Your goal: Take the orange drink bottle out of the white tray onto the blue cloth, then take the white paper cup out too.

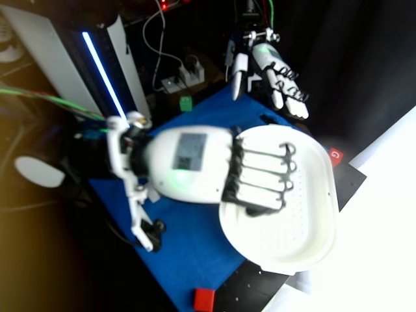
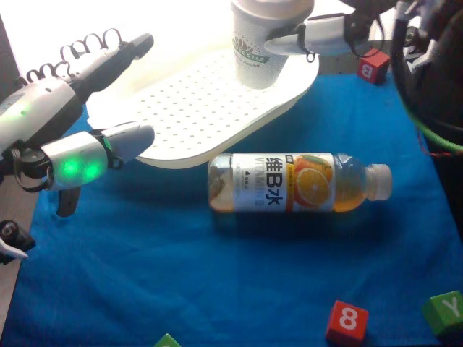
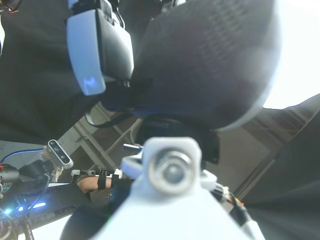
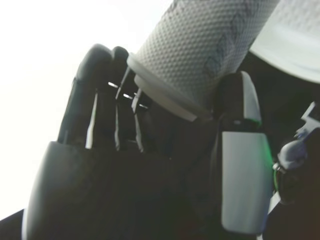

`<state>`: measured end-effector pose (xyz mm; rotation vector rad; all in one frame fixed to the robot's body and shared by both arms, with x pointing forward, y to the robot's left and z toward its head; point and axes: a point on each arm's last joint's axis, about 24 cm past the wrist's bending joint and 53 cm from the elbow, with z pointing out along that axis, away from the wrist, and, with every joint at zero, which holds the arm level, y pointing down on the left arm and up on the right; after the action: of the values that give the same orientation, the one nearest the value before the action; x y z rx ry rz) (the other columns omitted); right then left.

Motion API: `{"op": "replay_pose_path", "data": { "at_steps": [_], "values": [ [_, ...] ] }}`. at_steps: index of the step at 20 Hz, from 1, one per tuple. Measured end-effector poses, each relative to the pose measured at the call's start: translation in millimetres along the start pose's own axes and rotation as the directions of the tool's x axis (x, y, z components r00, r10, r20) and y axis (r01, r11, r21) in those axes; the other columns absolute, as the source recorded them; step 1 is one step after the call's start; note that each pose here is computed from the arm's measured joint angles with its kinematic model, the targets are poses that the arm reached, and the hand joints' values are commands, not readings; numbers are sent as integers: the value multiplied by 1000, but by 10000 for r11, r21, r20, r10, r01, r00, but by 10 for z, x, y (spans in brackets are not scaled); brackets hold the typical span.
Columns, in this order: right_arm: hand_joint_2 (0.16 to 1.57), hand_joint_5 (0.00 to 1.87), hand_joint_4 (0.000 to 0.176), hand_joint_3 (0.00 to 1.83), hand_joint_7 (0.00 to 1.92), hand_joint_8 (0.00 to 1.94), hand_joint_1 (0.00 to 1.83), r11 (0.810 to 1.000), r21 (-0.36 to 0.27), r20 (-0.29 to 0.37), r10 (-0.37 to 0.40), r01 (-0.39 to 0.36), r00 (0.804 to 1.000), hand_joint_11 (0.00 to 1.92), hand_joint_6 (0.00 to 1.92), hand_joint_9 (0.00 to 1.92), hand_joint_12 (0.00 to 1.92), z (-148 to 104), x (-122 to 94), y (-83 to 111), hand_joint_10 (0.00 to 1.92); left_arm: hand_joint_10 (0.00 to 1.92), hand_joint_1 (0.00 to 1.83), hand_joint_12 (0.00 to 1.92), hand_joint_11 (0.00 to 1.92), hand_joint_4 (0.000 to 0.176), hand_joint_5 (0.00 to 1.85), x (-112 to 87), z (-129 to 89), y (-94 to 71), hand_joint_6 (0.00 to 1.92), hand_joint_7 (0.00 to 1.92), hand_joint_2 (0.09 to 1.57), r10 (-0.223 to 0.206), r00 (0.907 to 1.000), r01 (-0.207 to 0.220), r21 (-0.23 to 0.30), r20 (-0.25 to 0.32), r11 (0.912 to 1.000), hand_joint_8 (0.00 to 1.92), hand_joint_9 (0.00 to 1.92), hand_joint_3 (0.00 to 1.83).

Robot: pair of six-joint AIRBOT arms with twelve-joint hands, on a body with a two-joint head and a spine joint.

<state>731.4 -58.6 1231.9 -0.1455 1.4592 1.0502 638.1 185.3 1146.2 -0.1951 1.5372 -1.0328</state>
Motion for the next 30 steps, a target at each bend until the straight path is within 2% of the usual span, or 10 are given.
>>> {"op": "replay_pose_path", "data": {
  "at_steps": [2, 4, 6, 13, 14, 20, 24, 26, 29, 30],
  "values": [
    [1331, 455, 0, 17, 370, 1524, 993, 9998, -192, 150, 23, -20, 9999, 714, 1629, 528, 1921, -40, -58, 62, 1834, 0, 296, 0, 0, 157, 0, -6, -2, 2, 0, 0, 1289, -5, 10000, 5, -6, 25, 10000, 0, 0, 0],
    [1263, 125, 0, 0, 291, 1546, 1056, 9998, -191, 206, -35, 39, 9998, 776, 1613, 566, 1921, -129, -137, 72, 1849, 0, 278, 0, 0, 147, 2, 3, -14, 10, 1, 0, 1286, 20, 10000, -20, -10, -3, 10000, 0, 0, 0],
    [1378, 331, 0, 0, 523, 1688, 1036, 9997, -201, 316, -133, 140, 9994, 761, 1740, 560, 1921, -231, -243, 79, 1869, 0, 267, 0, 0, 153, 0, 8, -36, 58, 0, 0, 1286, -28, 10000, 28, -176, 4, 9998, 0, 0, 0],
    [1231, 134, 0, 0, 251, 1517, 1161, 9994, -105, 67, -324, 325, 9995, 444, 1416, 321, 1921, -537, -229, 48, 1836, 0, 280, 0, 0, 120, 0, 35, -84, 107, 0, 0, 1267, -87, 10000, 85, -366, -48, 9993, 0, 0, 0],
    [1312, 137, 0, 3, 493, 1639, 1237, 9994, 21, -5, -332, 332, 9994, 460, 1411, 343, 1921, -583, -211, -4, 1872, 0, 278, 0, 0, 117, 4, 33, -84, 110, 2, 0, 1265, -93, 9999, 92, -379, -42, 9992, 0, 0, 0],
    [1336, 157, 0, 1, 555, 1672, 1260, 9969, 738, -567, -238, 279, 9981, 440, 1432, 350, 1921, -752, -22, -269, 1894, 0, 263, 0, 0, 133, 8, 12, -89, 113, 2, 0, 1256, -106, 9999, 108, -392, 37, 9992, 0, 0, 0],
    [1235, 96, 0, 0, 217, 1566, 1119, 9827, 1852, -954, 229, -48, 9952, 496, 1351, 320, 1921, -951, 195, -680, 1921, 0, 304, 0, 0, 143, 23, 18, -101, 133, 7, 0, 1265, -109, 9999, 110, -450, 20, 9989, 0, 0, 1],
    [1237, 92, 0, 0, 232, 1432, 1038, 9789, 2025, -840, 449, -270, 9955, 377, 1321, 280, 1921, -973, 199, -736, 1801, 0, 276, 0, 0, 142, 14, 16, -117, 139, 3, 0, 1275, -122, 9999, 124, -465, 55, 9988, 0, 0, 5],
    [1263, 29, 0, 0, 124, 622, 875, 9798, 1974, -908, 503, -315, 9946, 18, 545, 99, 1702, -969, 296, -742, 1060, 0, 273, 0, 0, 134, 11, 21, -118, 132, 2, 0, 1280, -135, 9999, 137, -452, 47, 9989, 0, 0, 4],
    [1263, 29, 0, 0, 124, 622, 875, 9794, 1995, -1000, 537, -328, 9935, 18, 545, 99, 1702, -984, 349, -750, 1060, 0, 273, 0, 0, 134, 11, 16, -118, 127, 2, 0, 1280, -134, 9999, 137, -432, 71, 9990, 0, 0, 4]
  ]
}}
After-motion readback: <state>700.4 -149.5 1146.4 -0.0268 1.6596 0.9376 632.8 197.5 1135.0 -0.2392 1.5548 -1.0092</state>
